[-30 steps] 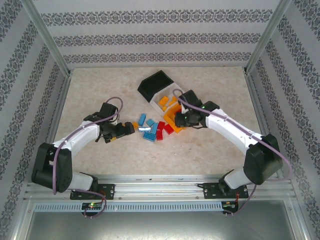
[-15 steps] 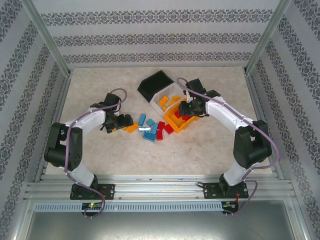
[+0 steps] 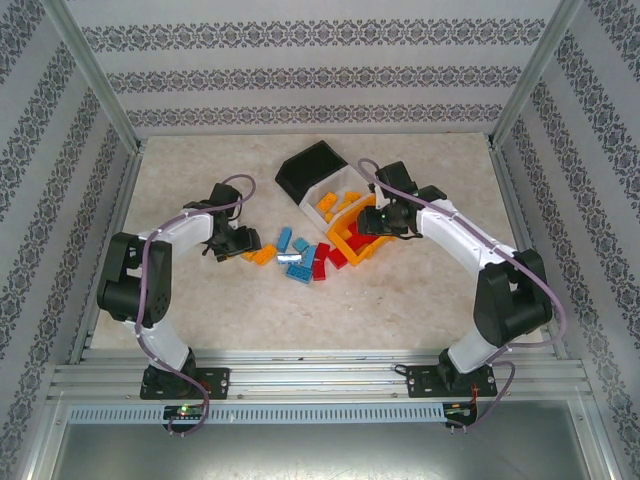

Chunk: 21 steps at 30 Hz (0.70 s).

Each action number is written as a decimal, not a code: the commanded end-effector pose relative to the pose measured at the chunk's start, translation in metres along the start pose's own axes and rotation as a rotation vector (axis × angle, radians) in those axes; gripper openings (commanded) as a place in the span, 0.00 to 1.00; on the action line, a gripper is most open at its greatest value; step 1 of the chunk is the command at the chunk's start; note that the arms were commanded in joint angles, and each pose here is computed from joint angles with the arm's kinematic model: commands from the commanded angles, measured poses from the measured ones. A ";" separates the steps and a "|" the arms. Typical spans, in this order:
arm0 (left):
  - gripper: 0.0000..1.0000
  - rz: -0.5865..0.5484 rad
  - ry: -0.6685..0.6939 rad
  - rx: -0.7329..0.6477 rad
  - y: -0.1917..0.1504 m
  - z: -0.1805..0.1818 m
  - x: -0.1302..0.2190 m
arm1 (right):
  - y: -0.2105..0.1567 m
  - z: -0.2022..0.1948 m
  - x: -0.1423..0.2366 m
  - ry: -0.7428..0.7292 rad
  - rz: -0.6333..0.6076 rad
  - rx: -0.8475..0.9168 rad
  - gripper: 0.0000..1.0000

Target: Sort the legos into containers by color

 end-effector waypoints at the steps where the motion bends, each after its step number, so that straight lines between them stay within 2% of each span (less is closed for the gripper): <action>1: 0.65 0.030 -0.001 -0.004 -0.001 0.005 -0.007 | -0.003 0.000 0.007 0.017 -0.014 -0.018 0.44; 6: 0.64 0.049 0.010 -0.005 -0.004 0.009 -0.012 | -0.004 0.002 0.007 0.019 -0.013 -0.018 0.44; 12: 0.53 0.049 0.022 -0.011 -0.005 0.012 -0.011 | -0.008 0.004 0.004 0.023 -0.006 -0.021 0.44; 16: 0.42 0.047 0.022 -0.011 -0.005 0.013 -0.009 | -0.010 0.007 0.003 0.027 -0.004 -0.017 0.45; 21: 0.42 0.036 0.021 -0.015 -0.005 0.012 -0.002 | -0.013 0.009 0.004 0.028 -0.005 -0.017 0.45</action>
Point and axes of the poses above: each hand's point on the last joint's axis, 136 mm out from that joint toward the fingers, its own x axis back along the fingers, its own z axis along the line the jaws close on, y = z × x, the point moved 10 cm from there along x, back along the fingers, and after that the axes turned 15 degrees about x, right-handed, at the moved point
